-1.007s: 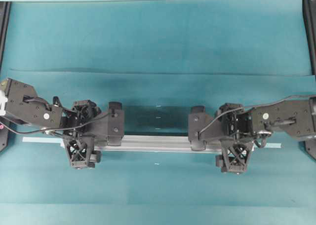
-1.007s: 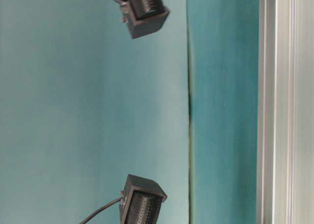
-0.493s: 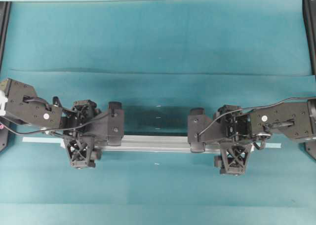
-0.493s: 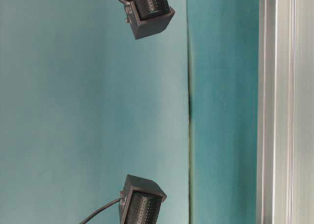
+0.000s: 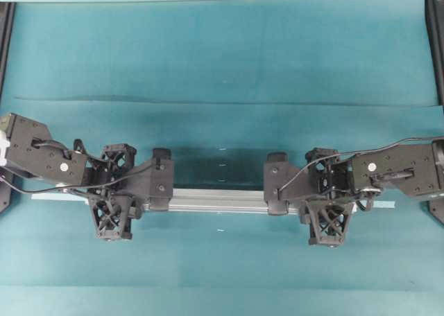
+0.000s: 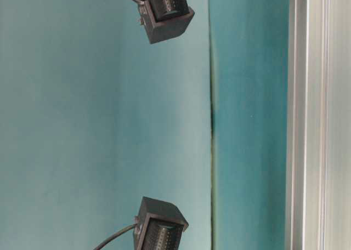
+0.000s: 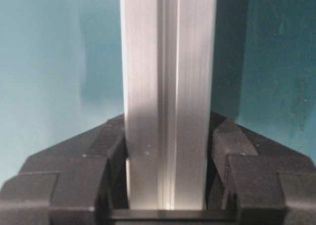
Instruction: Lift the metal rail with both hands and move it towards you.
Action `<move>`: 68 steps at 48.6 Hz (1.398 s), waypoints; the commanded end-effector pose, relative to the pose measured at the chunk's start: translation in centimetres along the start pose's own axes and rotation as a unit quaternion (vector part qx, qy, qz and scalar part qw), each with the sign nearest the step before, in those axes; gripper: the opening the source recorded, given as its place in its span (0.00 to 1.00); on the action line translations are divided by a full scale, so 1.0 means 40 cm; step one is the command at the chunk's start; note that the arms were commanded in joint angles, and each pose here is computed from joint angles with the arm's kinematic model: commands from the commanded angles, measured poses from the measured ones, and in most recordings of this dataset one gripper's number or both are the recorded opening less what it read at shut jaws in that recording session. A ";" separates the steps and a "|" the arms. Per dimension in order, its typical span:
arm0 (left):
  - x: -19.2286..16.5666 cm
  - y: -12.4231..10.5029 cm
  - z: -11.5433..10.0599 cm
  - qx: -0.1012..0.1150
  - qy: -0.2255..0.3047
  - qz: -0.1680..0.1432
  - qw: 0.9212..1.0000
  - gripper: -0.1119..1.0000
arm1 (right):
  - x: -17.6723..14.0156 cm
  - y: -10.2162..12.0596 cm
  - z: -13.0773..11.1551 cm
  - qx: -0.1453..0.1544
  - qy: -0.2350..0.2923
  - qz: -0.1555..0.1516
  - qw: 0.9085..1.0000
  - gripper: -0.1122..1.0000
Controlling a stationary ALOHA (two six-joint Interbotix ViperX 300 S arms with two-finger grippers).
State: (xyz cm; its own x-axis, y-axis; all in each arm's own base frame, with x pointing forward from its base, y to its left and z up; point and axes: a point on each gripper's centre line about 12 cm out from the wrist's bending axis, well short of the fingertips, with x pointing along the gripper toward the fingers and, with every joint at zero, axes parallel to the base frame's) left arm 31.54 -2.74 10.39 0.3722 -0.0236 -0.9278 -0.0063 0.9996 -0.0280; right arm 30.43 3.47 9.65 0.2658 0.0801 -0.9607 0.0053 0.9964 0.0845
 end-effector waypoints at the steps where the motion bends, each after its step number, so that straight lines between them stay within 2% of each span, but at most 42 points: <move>1: -0.007 0.002 0.009 -0.005 -0.008 0.000 1.000 0.36 | 0.002 0.001 0.005 0.001 -0.005 0.001 1.000 0.43; 13: -0.011 0.001 0.017 -0.004 -0.015 -0.001 1.000 0.36 | -0.001 -0.001 0.008 0.003 -0.004 0.001 1.000 0.43; 20: -0.057 -0.001 0.047 -0.003 -0.032 -0.002 0.999 0.36 | -0.046 -0.002 0.035 0.006 -0.017 0.003 1.000 0.43; 30: -0.160 0.000 0.083 -0.001 -0.019 0.002 1.000 0.36 | -0.163 -0.023 0.077 0.022 -0.026 0.005 0.999 0.43; 35: -0.224 0.000 0.102 -0.002 -0.015 0.004 1.000 0.36 | -0.248 -0.033 0.098 0.029 -0.023 0.007 0.999 0.43; 48: -0.429 0.018 0.159 -0.017 -0.053 0.007 0.998 0.36 | -0.431 -0.027 0.124 0.033 -0.011 0.016 0.999 0.43; 57: -0.530 0.020 0.185 -0.021 -0.061 0.008 0.998 0.36 | -0.525 -0.015 0.140 0.072 0.002 0.022 0.997 0.43; 68: -0.613 0.019 0.217 -0.025 -0.051 0.010 0.998 0.36 | -0.606 -0.006 0.146 0.103 0.028 0.021 0.994 0.43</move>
State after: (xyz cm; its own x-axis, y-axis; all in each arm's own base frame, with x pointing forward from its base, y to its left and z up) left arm 30.59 -1.31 33.48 0.4155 -0.0011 -0.9096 -0.0521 0.9983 -0.0250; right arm 29.88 1.32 32.77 0.2104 0.1225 -0.9699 0.1139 0.9823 0.1488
